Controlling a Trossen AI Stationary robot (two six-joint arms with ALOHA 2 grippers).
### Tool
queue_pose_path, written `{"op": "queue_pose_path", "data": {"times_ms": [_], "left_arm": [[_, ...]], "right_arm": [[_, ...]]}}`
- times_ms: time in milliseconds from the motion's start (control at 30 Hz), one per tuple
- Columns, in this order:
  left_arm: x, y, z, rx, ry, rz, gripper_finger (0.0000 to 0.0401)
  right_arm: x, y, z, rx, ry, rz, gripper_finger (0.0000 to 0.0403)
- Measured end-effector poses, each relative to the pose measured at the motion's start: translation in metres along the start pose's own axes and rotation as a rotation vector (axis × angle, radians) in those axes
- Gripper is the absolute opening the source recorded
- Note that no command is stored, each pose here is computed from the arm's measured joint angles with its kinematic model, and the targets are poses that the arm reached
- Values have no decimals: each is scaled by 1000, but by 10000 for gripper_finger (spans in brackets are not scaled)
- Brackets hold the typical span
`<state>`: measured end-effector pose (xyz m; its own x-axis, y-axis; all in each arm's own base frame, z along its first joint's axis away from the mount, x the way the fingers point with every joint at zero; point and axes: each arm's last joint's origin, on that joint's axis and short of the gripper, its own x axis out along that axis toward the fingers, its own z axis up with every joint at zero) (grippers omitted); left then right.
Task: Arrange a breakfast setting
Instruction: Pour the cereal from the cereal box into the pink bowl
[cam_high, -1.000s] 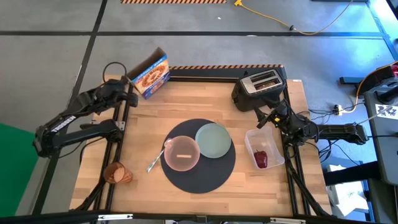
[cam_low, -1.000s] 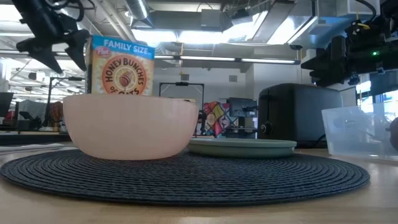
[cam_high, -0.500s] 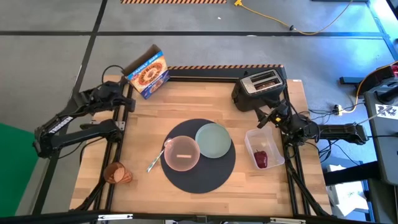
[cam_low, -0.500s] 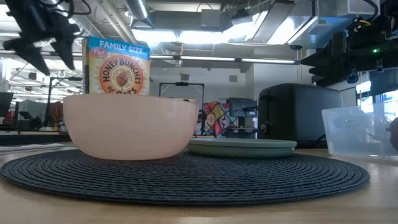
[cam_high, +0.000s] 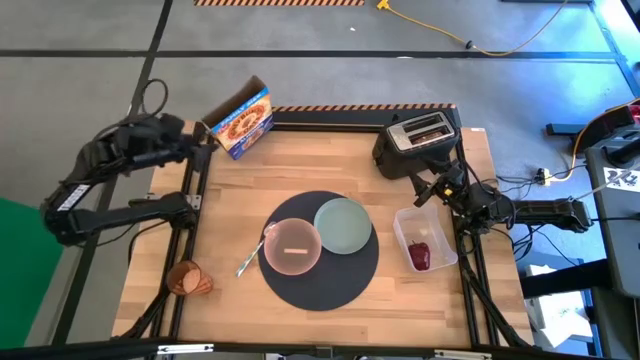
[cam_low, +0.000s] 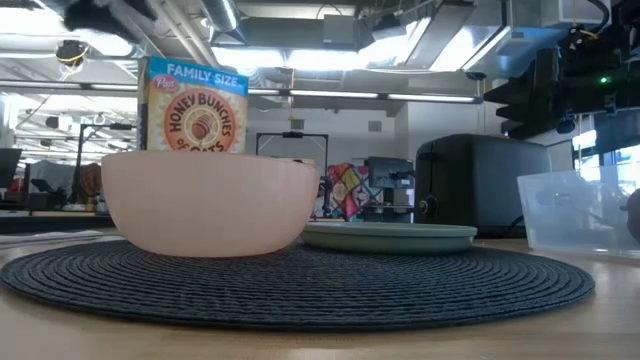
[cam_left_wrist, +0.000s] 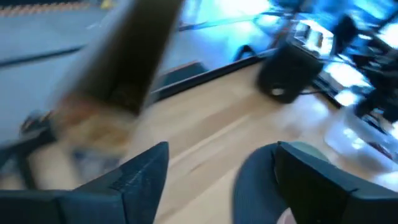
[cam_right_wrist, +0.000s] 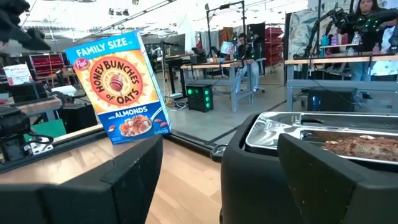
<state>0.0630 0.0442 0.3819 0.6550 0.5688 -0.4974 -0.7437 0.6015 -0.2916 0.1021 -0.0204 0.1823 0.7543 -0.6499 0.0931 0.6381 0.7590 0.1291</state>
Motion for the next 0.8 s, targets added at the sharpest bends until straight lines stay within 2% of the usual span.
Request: {"op": "queue_pose_path", "data": {"times_ms": [67, 200, 433, 600, 800], "left_arm": [[8, -5, 5, 57, 4, -11, 258], [18, -12, 18, 169, 11, 85, 232], [22, -24, 46, 374, -7, 193, 223], [49, -25, 50, 507, 115, 289, 223], [72, -19, 52, 571, 209, 424, 223]], "right_arm": [[0, 0, 0, 0, 0, 0, 305], [0, 0, 0, 0, 1, 0, 305], [0, 0, 0, -8, 4, 0, 305], [0, 0, -1, -14, 11, -1, 305], [0, 0, -1, -15, 11, -1, 305]]}}
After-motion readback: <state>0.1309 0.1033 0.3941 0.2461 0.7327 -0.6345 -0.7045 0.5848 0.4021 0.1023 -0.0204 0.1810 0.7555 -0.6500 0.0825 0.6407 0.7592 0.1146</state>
